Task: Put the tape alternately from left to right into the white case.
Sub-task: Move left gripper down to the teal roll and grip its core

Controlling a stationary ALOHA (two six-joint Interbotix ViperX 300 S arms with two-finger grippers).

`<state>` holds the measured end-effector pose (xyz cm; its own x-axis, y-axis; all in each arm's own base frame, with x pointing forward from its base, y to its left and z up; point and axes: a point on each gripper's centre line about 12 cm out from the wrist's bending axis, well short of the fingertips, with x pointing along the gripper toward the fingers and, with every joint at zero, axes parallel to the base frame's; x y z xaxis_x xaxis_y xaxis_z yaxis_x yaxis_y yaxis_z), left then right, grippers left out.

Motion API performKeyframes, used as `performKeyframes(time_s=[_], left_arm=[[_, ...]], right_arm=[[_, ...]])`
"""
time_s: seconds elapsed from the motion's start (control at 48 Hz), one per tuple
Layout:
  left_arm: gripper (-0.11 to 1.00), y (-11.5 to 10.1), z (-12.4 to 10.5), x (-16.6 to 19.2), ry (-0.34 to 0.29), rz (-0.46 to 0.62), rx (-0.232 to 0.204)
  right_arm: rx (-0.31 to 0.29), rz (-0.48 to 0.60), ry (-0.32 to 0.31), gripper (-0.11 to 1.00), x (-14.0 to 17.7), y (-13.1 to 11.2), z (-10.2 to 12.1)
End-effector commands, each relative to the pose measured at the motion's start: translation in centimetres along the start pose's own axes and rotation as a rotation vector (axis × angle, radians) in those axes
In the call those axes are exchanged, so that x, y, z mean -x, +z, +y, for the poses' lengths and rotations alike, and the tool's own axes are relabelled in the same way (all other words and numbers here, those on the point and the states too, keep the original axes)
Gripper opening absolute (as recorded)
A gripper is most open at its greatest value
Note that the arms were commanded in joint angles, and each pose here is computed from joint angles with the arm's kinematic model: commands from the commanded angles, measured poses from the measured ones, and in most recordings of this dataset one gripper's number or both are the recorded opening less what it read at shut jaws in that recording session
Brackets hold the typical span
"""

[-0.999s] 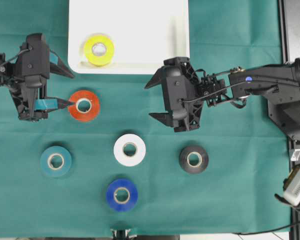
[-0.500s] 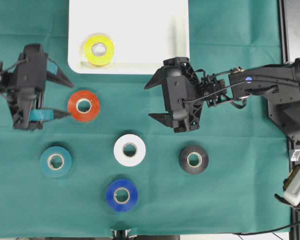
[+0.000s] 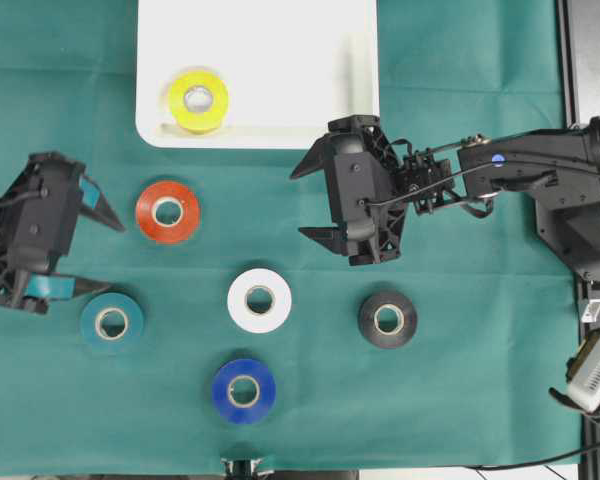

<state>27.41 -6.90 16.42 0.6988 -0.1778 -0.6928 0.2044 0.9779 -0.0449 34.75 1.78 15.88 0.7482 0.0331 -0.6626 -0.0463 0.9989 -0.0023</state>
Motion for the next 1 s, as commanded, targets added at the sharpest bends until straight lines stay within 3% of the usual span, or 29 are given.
performKeyframes(time_s=[0.0, 0.5, 0.979], left_arm=[[0.88, 0.4, -0.8, 0.4, -0.020, -0.013, -0.018], [0.88, 0.0, -1.6, -0.4, -0.039, 0.016, -0.035], [0.88, -0.3, -3.8, -4.3, -0.076, 0.111, -0.084]], right_arm=[[-0.001, -0.039, 0.004, 0.84, 0.6, 1.0, 0.1], [-0.001, -0.038, 0.004, 0.84, 0.6, 1.0, 0.1], [-0.002, -0.038, 0.003, 0.84, 0.6, 1.0, 0.0]])
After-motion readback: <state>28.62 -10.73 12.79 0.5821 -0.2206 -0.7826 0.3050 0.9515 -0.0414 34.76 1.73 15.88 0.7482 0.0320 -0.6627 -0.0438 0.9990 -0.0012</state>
